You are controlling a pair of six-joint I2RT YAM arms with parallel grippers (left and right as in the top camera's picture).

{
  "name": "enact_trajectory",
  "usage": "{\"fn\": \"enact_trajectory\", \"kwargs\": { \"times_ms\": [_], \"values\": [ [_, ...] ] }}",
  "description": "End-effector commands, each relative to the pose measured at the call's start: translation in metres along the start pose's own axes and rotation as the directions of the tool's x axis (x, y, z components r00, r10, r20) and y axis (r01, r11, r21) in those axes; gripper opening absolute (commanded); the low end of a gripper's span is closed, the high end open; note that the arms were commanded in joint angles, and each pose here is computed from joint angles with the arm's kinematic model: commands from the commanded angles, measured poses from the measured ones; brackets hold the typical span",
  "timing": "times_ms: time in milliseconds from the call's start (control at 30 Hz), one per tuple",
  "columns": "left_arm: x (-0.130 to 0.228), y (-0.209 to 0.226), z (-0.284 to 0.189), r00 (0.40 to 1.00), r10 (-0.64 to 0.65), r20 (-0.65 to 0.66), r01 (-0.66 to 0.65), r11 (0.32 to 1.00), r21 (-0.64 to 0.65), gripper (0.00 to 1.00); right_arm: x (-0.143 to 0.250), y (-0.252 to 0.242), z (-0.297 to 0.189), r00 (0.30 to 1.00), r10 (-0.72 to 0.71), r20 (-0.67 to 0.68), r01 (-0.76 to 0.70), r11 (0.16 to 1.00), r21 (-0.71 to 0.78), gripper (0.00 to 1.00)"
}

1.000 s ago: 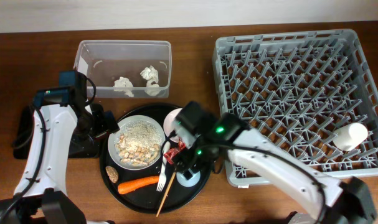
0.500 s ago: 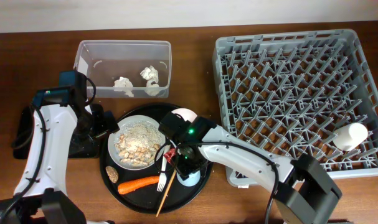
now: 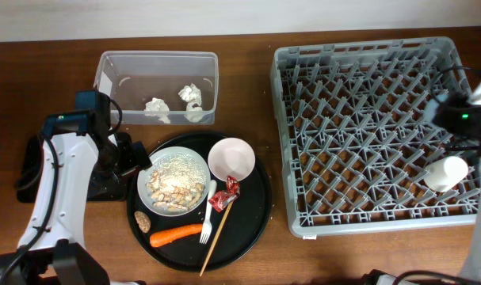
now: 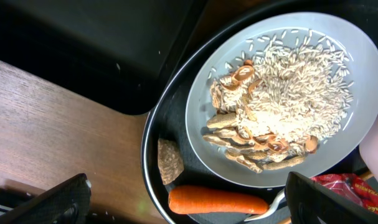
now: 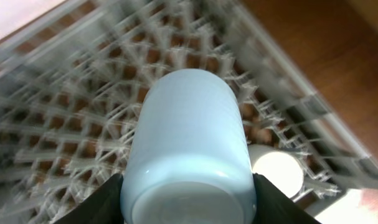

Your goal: Sort waste into correct bins and load items into the dishwasher rack

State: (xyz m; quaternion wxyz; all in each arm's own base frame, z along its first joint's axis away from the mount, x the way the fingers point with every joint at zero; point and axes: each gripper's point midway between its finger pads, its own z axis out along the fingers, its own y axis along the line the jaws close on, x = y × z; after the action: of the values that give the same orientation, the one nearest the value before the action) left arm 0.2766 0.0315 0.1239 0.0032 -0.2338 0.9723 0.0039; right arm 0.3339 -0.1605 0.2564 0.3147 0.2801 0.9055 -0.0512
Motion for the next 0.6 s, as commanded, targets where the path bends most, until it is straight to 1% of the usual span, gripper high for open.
{"fn": "enact_trajectory", "kwargs": {
  "times_ms": [0,67,167,233,367,567],
  "values": [
    [-0.001,0.002,0.0,1.0,-0.015,0.004,0.015,1.0,-0.006,0.99,-0.011,-0.031,0.026,0.998,0.06,-0.009,-0.059,0.997,0.053,0.45],
    [0.001,0.003,0.0,1.0,-0.014,-0.002,0.014,1.0,-0.009,0.99,-0.014,-0.043,0.062,0.996,0.082,-0.036,-0.079,0.994,0.073,0.46],
    [0.001,0.003,0.0,1.0,-0.014,-0.003,0.014,1.0,-0.009,0.99,-0.01,-0.048,0.1,0.993,0.086,-0.08,-0.078,0.992,0.095,0.46],
    [0.001,0.003,0.0,1.0,-0.014,-0.002,0.014,1.0,-0.009,0.99,-0.006,-0.064,0.115,0.991,0.096,-0.093,-0.078,0.98,0.183,0.46],
    [-0.001,0.002,0.0,1.0,-0.014,0.004,0.015,1.0,-0.006,0.99,-0.002,-0.074,0.125,0.988,0.11,-0.106,-0.084,0.971,0.225,0.46],
    [0.0,0.003,0.0,1.0,-0.014,0.001,0.014,1.0,-0.007,0.99,-0.012,-0.078,0.126,0.992,0.11,-0.059,-0.092,0.966,0.243,0.46]
  ]
}}
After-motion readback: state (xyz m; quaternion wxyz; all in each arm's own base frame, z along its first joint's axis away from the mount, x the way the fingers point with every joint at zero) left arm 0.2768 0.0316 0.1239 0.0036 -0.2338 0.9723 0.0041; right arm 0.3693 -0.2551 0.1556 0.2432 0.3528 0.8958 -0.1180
